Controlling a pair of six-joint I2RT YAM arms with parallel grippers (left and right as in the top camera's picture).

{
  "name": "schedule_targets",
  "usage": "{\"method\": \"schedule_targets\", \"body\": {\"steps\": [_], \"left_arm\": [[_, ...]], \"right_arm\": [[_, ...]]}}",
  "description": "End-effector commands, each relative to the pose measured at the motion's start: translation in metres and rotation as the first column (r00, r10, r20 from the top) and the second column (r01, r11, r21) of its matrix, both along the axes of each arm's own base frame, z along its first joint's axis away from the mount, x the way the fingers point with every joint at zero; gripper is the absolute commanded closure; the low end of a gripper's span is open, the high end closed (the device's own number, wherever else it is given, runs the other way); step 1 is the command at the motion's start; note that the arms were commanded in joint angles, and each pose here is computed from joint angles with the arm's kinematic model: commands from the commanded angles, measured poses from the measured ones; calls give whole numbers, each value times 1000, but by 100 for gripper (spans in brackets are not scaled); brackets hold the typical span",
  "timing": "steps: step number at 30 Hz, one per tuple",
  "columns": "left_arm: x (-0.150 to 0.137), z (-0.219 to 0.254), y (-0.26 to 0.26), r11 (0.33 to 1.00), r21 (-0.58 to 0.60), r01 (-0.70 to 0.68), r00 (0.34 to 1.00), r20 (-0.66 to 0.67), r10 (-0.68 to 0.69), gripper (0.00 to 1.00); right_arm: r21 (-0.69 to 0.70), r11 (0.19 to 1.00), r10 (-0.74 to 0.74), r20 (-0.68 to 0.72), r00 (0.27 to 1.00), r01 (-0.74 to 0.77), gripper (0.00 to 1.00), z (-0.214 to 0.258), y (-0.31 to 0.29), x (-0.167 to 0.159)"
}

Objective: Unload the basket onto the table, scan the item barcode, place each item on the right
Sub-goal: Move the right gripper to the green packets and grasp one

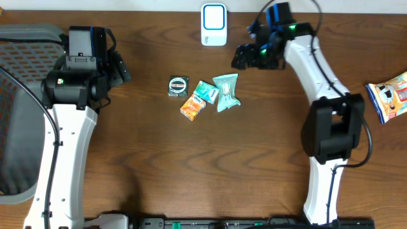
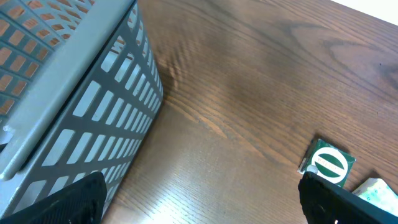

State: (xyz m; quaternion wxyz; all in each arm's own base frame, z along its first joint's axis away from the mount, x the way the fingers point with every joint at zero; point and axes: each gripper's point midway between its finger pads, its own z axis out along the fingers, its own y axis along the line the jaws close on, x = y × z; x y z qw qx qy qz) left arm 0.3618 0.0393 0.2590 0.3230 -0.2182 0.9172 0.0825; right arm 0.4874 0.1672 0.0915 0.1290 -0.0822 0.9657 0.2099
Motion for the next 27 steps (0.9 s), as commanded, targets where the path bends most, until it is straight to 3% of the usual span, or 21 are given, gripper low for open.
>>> {"method": "schedule_targets", "body": {"steps": [1,4,7,13,20,27], "left_arm": [[0,0,3,1000,18,-1,1000,-8,1,2],[0,0,3,1000,18,-1,1000,-8,1,2],[0,0,3,1000,18,-1,1000,-8,1,2],[0,0,3,1000,18,-1,1000,-8,1,2],[0,0,3,1000,18,-1,1000,-8,1,2],[0,0,3,1000,18,-1,1000,-8,1,2]], "right_arm": [[-121,992,24,30,999,-21,22,2,5,-7],[-140,990,38,19,999,-35,31,0,10,-13],[-144,988,50,-5,999,-51,48,-2,16,-21],[-151,983,104,-31,994,-108,62,-4,39,-37],[-155,977,143,-51,988,-149,71,-22,58,-52],[-166,972,148,-102,984,-163,71,-49,58,-69]]}}
